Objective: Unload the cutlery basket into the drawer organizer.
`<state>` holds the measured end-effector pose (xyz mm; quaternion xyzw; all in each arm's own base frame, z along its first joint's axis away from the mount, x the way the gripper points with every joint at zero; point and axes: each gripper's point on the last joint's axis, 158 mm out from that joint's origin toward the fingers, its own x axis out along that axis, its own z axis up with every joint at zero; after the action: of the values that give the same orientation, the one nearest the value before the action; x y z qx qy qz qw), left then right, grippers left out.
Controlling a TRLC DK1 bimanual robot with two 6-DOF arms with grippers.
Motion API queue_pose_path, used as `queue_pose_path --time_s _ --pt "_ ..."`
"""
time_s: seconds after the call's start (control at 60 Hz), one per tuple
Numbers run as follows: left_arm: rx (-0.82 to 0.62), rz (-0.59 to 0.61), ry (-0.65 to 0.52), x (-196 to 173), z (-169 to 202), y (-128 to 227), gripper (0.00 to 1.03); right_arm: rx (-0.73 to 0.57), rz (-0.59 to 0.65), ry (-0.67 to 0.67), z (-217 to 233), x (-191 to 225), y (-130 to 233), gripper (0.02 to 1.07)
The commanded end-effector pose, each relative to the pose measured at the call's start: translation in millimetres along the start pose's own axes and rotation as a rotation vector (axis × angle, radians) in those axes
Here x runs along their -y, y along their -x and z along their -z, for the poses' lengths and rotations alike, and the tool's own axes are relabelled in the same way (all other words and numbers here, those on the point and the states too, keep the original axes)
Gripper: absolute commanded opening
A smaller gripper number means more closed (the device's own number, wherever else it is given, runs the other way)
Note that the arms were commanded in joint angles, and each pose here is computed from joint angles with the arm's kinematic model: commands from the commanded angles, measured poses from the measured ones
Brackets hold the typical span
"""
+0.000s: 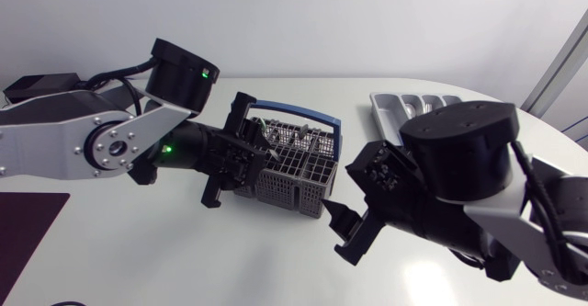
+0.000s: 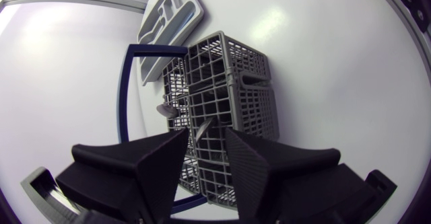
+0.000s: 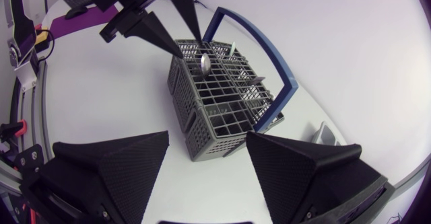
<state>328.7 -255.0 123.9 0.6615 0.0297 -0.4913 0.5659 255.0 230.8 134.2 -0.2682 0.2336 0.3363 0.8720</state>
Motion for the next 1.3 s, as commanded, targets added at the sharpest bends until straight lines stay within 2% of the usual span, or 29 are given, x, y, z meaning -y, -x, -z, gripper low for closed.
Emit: queue_pose_path --time_s 0.0,0.233,0.717,0.917,1.133,1.283 --pt "-0.023 -0.010 -0.096 -12 8 -4 0.49 -0.025 -0.031 0.042 14 -12 -9 0.85" --pt "-0.043 0.010 -0.217 -7 16 -15 0.49 -0.034 -0.036 0.057 23 -17 -24 0.85" --pt "-0.048 0.017 -0.298 -20 10 -32 0.48 -0.041 -0.049 0.055 35 -21 -32 0.85" --pt "-0.045 0.038 -0.318 -14 9 -41 0.32 -0.046 -0.045 0.056 41 -19 -32 0.85" --pt "-0.047 0.038 -0.322 -13 8 -45 0.04 -0.045 -0.040 0.055 43 -17 -31 0.85" --pt "-0.045 0.037 -0.315 -12 7 -46 0.03 -0.044 -0.039 0.052 43 -17 -30 0.85"
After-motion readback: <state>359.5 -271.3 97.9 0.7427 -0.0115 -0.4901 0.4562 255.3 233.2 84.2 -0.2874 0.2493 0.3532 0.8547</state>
